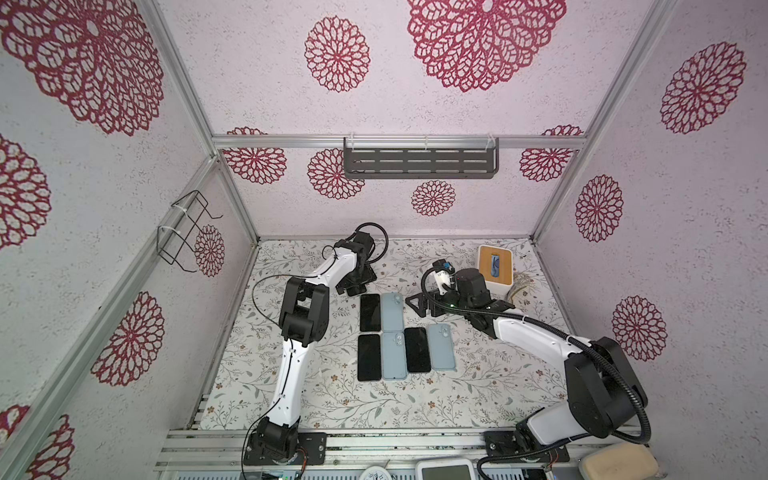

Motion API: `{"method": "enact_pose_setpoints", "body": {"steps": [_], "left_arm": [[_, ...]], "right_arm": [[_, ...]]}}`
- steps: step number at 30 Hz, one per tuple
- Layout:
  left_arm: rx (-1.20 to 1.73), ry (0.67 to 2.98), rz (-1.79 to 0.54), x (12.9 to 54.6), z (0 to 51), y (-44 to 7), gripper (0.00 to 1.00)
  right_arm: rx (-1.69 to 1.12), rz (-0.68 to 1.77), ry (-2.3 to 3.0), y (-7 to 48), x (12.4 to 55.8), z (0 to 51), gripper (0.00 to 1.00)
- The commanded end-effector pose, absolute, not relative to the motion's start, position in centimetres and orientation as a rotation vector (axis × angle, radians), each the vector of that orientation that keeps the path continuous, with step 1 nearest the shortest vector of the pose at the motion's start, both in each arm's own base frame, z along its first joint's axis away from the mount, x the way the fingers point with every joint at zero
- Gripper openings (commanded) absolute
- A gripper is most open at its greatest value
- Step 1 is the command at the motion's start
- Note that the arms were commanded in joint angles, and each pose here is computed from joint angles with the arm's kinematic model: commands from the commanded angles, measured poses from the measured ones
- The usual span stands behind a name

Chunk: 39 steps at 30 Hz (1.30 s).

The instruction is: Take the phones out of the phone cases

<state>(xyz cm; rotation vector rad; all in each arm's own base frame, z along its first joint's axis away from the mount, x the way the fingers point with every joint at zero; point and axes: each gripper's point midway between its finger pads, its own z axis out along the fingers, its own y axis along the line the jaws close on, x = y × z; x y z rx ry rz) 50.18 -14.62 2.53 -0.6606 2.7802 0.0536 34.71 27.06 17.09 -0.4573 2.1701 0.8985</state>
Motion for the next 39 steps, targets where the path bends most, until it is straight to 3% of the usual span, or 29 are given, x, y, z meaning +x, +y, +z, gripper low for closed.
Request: {"method": "enact_pose_setpoints", "body": {"steps": [1, 13, 22, 31, 39], "left_arm": [[-0.651, 2.786, 0.055, 50.6, 2.0, -14.2, 0.97], [-0.598, 2.816, 0.03, 52.5, 0.3, -13.3, 1.0], [-0.581, 2.84, -0.035, 53.1, -0.5, -13.5, 0.82], [-0.574, 2.832, -0.081, 52.6, 0.2, -13.8, 0.72], [-0.54, 2.754, -0.268, 52.8, 3.4, -15.2, 0.72]], "right_arm": [[-0.45, 0.929, 2.125, 27.6, 35.5, 18.9, 0.99], [-0.44, 0.929, 2.135, 27.8, 35.9, 18.6, 0.99], [-0.425, 0.939, 2.143, 28.0, 36.3, 18.3, 0.99], [-0.433, 0.975, 2.147, 28.7, 36.6, 18.1, 0.99], [-0.461, 1.105, 2.139, 31.2, 37.9, 18.2, 0.99]]}}
